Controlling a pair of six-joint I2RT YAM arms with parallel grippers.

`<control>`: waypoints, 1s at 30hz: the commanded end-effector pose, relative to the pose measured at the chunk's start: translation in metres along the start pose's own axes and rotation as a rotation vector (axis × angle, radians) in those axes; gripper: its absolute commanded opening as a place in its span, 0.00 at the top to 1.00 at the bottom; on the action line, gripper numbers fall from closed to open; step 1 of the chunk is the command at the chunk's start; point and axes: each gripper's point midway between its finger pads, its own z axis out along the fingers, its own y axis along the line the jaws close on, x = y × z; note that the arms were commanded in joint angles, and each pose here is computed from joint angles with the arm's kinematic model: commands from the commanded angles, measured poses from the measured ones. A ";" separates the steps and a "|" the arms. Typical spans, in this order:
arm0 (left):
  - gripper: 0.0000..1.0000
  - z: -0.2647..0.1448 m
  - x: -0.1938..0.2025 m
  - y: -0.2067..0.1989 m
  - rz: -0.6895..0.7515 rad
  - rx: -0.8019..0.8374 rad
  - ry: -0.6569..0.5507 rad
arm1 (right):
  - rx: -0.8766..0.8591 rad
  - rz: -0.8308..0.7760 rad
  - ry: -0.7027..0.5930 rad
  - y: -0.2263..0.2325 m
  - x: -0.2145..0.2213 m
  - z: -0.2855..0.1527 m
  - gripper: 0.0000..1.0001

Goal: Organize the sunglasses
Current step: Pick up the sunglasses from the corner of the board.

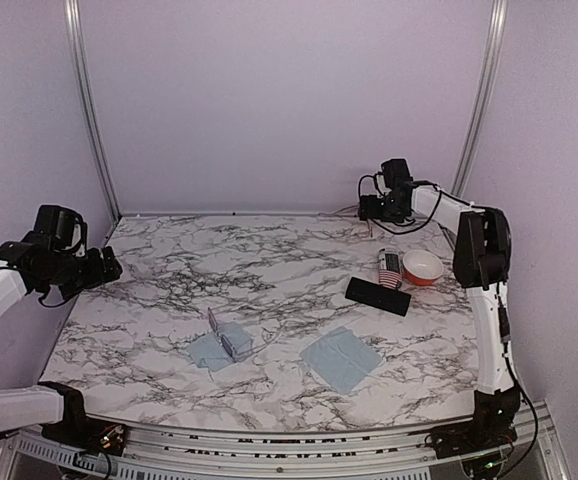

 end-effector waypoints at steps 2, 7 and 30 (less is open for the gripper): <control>0.01 0.002 0.005 0.002 0.020 -0.015 0.006 | -0.006 0.073 -0.046 0.005 -0.018 0.003 0.15; 0.01 0.010 0.012 -0.002 0.030 -0.003 0.056 | 0.003 0.102 -0.028 0.003 -0.008 0.018 0.21; 0.01 0.002 0.008 -0.004 0.028 0.018 0.026 | 0.035 0.187 -0.053 -0.007 0.002 0.059 0.69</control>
